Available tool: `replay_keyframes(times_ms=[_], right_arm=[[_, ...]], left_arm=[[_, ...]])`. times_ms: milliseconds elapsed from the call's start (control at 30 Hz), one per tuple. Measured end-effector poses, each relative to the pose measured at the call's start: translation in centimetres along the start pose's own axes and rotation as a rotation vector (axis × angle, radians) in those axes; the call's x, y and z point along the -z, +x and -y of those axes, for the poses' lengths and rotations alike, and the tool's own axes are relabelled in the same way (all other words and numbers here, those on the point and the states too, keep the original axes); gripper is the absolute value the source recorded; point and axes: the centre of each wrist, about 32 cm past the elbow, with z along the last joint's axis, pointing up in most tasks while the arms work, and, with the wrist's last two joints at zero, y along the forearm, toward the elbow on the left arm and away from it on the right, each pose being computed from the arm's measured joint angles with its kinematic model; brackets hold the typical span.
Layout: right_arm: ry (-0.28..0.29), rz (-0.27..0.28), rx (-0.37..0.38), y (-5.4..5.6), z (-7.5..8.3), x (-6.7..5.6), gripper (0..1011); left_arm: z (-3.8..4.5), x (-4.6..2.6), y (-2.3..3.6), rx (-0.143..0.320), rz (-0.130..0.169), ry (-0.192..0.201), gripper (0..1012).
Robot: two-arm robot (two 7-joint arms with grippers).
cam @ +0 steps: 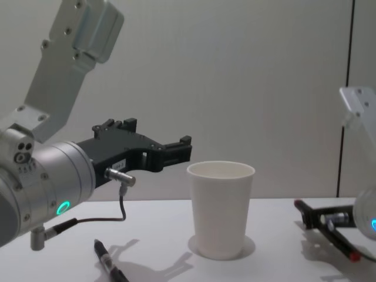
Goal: Place the pen into the pen holder.
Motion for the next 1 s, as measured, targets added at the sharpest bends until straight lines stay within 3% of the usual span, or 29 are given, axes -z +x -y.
replay_keyframes(times_ms=[467, 1000], right_arm=[[0.201, 0.067, -0.025, 0.2, 0.7, -1.3, 189], [0.47, 0.142, -0.058, 0.5, 1.6, -3.2, 189]], left_arm=[[0.0, 0.0, 0.0, 0.0, 0.0, 0.0, 1001], [0.0, 0.0, 0.0, 0.0, 0.0, 0.0, 1001]])
